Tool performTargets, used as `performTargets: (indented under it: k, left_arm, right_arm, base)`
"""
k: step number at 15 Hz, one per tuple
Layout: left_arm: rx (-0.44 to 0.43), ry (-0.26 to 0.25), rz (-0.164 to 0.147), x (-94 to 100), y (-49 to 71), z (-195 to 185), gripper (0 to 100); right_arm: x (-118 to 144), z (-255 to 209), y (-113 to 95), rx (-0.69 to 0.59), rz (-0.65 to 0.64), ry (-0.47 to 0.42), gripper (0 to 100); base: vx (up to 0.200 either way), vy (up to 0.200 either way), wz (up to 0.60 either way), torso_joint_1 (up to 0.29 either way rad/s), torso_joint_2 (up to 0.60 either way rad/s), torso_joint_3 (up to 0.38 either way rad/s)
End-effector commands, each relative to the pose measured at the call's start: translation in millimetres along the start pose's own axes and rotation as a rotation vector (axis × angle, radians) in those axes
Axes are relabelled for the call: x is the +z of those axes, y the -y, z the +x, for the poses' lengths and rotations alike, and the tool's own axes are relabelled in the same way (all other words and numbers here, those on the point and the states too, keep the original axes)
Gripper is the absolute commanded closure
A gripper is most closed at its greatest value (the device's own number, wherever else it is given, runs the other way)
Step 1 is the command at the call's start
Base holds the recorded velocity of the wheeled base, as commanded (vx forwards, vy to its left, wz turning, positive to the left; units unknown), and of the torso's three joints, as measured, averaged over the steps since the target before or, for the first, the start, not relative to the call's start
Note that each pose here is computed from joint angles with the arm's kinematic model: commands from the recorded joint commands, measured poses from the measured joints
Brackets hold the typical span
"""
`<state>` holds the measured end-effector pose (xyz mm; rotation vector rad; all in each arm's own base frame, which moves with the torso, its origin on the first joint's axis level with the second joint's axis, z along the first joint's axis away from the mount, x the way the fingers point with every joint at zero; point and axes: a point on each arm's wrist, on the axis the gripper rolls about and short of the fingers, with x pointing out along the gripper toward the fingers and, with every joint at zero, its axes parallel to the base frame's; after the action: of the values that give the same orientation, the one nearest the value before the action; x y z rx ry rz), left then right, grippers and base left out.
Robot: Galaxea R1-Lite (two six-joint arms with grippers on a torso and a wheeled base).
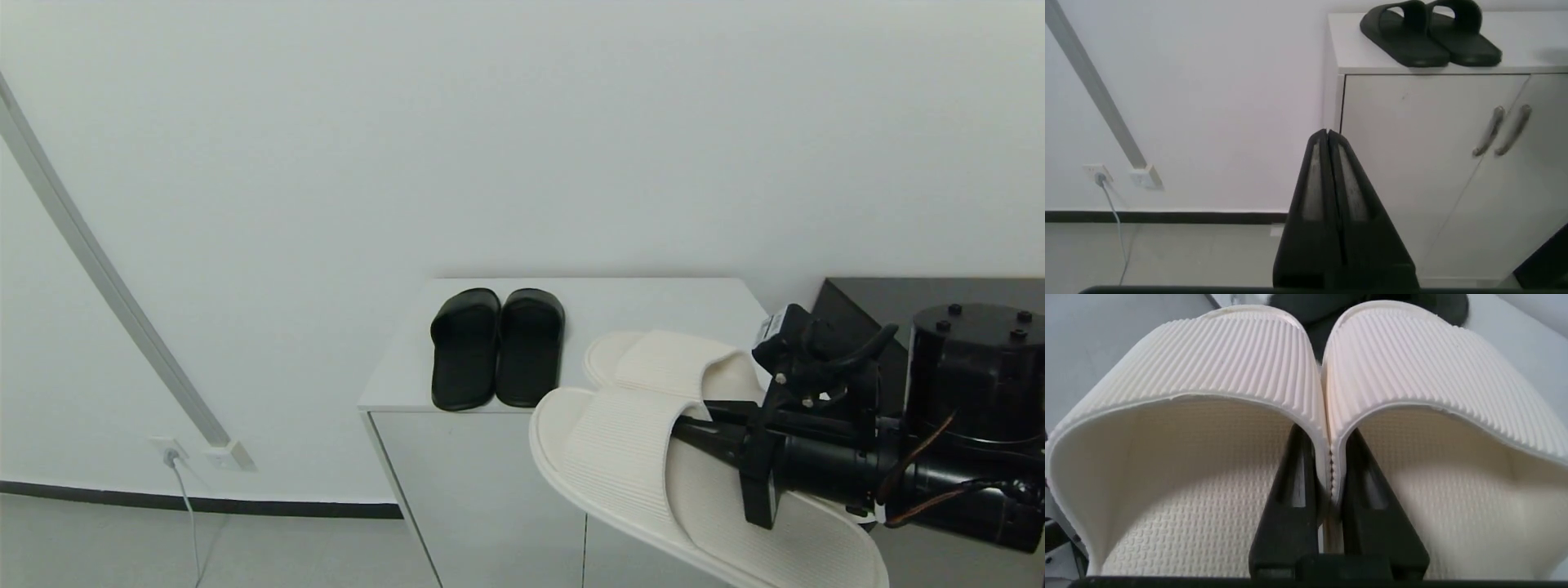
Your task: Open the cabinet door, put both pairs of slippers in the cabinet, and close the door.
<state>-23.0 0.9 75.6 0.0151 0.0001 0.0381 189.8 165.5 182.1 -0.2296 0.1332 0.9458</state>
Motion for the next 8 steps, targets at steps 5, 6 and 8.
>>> performTargets:
  k: [5,6,8]
  left_arm:
    - [-0.001,-0.002,0.0,0.0,0.0,0.1,100]
    - [-0.001,-0.002,0.0,0.0,0.0,0.1,100]
    - [-0.001,-0.002,0.002,0.0,0.0,0.1,100]
  right_arm:
    - [-6.9,1.1,-0.5,0.012,0.006,-0.024,100]
    - [-8.3,0.4,-0.9,0.011,0.007,-0.028,100]
    - [-8.7,0.2,-0.6,0.01,0.007,-0.03,100]
  base:
    - [-0.12,0.0,0.0,-0.003,0.0,0.002]
    - [0.0,0.0,0.0,0.0,0.0,0.0]
    - [0.0,0.0,0.0,0.0,0.0,0.0]
